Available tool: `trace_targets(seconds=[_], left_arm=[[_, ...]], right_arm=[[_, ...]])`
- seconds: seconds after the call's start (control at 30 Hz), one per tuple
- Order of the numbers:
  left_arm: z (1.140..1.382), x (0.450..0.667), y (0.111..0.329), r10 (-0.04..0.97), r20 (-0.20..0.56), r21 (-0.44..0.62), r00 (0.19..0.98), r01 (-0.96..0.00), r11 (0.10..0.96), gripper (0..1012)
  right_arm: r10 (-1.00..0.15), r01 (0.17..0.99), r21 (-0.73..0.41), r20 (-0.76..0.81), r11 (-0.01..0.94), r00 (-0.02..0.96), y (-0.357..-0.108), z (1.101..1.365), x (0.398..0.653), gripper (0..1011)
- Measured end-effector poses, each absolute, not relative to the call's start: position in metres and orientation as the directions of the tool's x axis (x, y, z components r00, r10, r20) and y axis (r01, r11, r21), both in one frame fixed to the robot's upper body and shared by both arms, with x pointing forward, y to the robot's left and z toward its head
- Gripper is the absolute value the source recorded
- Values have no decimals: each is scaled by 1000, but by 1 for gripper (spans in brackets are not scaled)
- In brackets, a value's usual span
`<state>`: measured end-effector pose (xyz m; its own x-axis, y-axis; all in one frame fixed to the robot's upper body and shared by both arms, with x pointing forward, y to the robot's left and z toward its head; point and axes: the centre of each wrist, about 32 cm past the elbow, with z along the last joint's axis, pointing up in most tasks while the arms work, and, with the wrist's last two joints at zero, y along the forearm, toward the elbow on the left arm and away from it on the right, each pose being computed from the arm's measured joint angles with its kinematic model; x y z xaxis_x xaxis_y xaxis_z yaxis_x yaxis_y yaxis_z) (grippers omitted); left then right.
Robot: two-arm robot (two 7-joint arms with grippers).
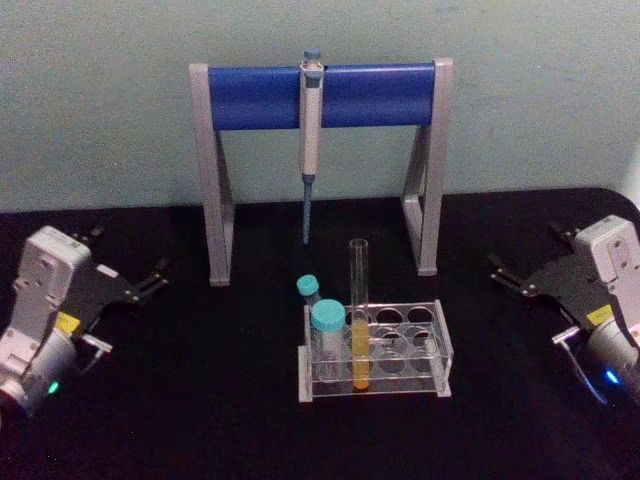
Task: Pick up the test tube from the test tube rack, shake it, then place it back into the test tube rack.
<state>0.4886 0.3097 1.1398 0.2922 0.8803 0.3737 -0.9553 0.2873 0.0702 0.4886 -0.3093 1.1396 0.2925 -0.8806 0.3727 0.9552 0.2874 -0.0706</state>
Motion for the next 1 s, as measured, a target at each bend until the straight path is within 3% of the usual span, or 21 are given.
trace_targets(seconds=[1.0], left_arm=[[1140,489,310,880,374,70,292,-955,287,1002]], right_arm=[[-880,955,-70,374,287,292,-310,1140,489,1000]])
